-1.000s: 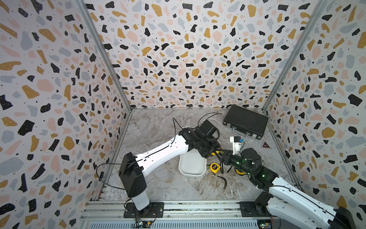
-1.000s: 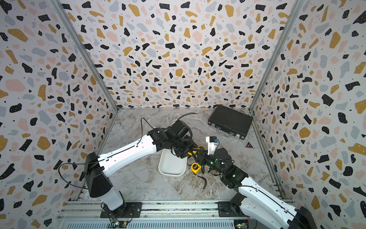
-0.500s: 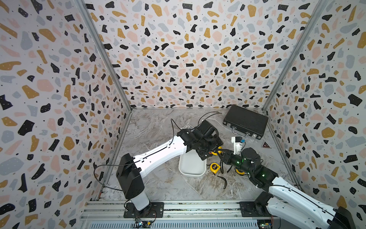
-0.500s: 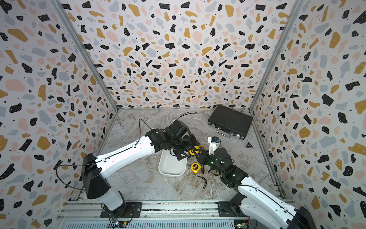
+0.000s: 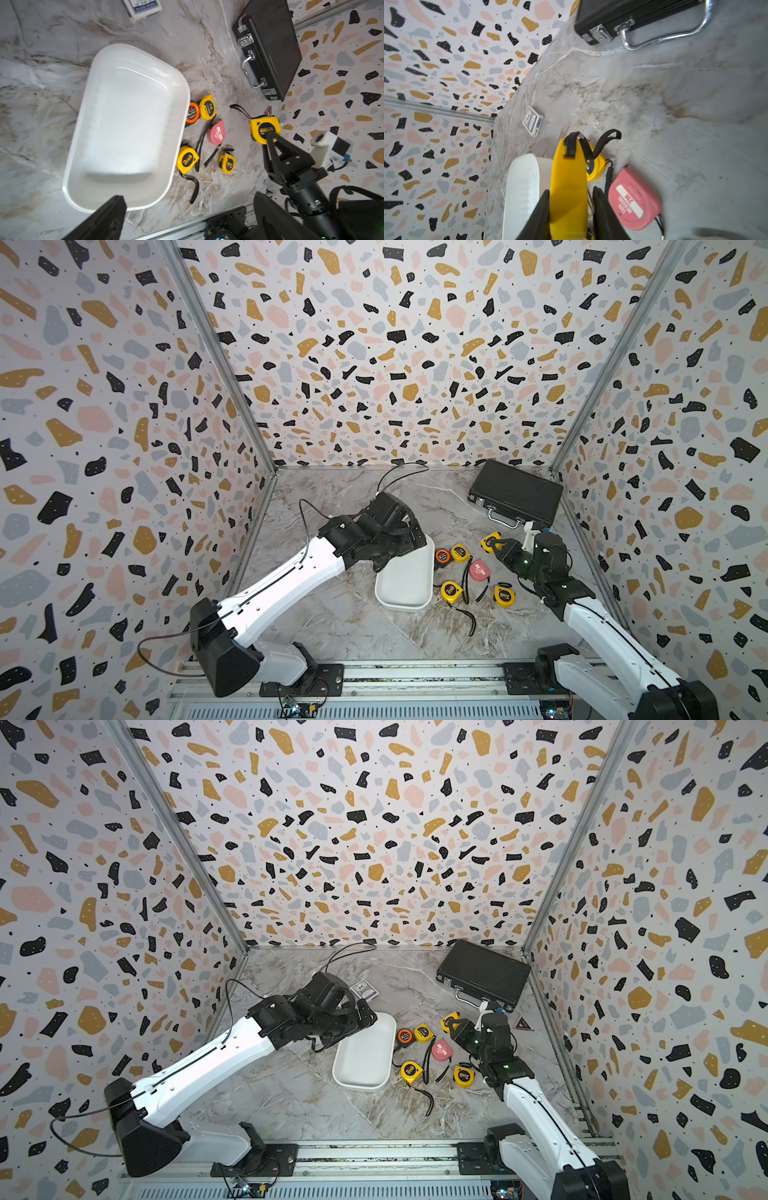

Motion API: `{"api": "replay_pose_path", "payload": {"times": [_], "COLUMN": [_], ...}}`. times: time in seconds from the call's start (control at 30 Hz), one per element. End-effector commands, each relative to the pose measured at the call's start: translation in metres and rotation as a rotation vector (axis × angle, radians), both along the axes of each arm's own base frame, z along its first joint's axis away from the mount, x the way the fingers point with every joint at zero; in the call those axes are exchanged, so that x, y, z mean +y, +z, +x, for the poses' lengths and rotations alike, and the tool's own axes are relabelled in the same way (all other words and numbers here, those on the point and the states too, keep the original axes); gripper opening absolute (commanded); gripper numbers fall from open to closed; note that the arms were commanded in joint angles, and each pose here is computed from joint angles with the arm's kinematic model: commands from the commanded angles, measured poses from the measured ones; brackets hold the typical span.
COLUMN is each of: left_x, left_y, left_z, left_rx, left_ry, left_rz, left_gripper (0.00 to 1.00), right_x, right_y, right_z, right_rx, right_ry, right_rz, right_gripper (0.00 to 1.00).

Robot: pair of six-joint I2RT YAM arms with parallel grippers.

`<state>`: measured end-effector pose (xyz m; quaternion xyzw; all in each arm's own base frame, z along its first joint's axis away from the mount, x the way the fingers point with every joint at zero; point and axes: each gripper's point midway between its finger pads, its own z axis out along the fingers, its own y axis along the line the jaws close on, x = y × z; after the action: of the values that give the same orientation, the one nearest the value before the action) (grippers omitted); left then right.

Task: Take the tape measure out of the storage box
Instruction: Place the tape measure at the center of the board.

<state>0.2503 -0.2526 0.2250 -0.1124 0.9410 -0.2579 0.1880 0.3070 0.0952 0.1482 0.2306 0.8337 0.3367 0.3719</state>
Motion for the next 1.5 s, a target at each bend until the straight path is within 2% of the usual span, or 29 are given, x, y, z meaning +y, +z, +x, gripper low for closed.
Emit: {"api": "replay_pose_path", "payload": {"times": [0.0,0.17,0.4,0.67,0.83,0.93,1.13,1.23,1.37,1.47], "left_x": [0.028,0.052,0.074,0.088,0.1,0.104,0.115,0.122,0.13,0.141], "left_y": [-0.015,-0.023,-0.04,-0.061,-0.069,-0.073,-0.074,-0.075,-0.076,-0.074], "left_z": [-0.002,-0.012,-0.023,-0.027,-0.029,-0.031,-0.032,-0.032,-0.028,-0.023], "left_rx": [-0.046,-0.09,-0.138,-0.175,-0.196,-0.184,-0.207,-0.224,-0.254,-0.296], "left_ry": [-0.024,-0.047,-0.055,-0.047,-0.027,-0.02,0.003,0.004,0.007,0.034], "left_rz": [0.092,0.153,0.175,0.212,0.243,0.259,0.293,0.326,0.381,0.431], "left_gripper": [1.0,1.0,1.0,1.0,1.0,1.0,1.0,1.0,1.0,1.0], "right_x": [-0.008,-0.029,-0.033,-0.033,-0.033,-0.033,-0.035,-0.036,-0.039,-0.041], "right_y": [0.013,-0.016,-0.056,-0.083,-0.093,-0.096,-0.101,-0.1,-0.094,-0.082], "right_z": [0.018,0.029,0.018,0.008,0.0,-0.004,-0.016,-0.02,-0.022,-0.02], "right_rx": [-0.055,0.024,0.175,0.279,0.326,0.344,0.397,0.403,0.396,0.362], "right_ry": [0.0,-0.037,-0.018,0.005,0.012,0.023,0.047,0.059,0.074,0.093], "right_rz": [0.025,0.044,0.038,0.032,0.024,0.012,-0.019,-0.041,-0.081,-0.122], "right_gripper": [0.09,0.09,0.09,0.09,0.12,0.19,0.44,0.5,0.59,0.7]}}
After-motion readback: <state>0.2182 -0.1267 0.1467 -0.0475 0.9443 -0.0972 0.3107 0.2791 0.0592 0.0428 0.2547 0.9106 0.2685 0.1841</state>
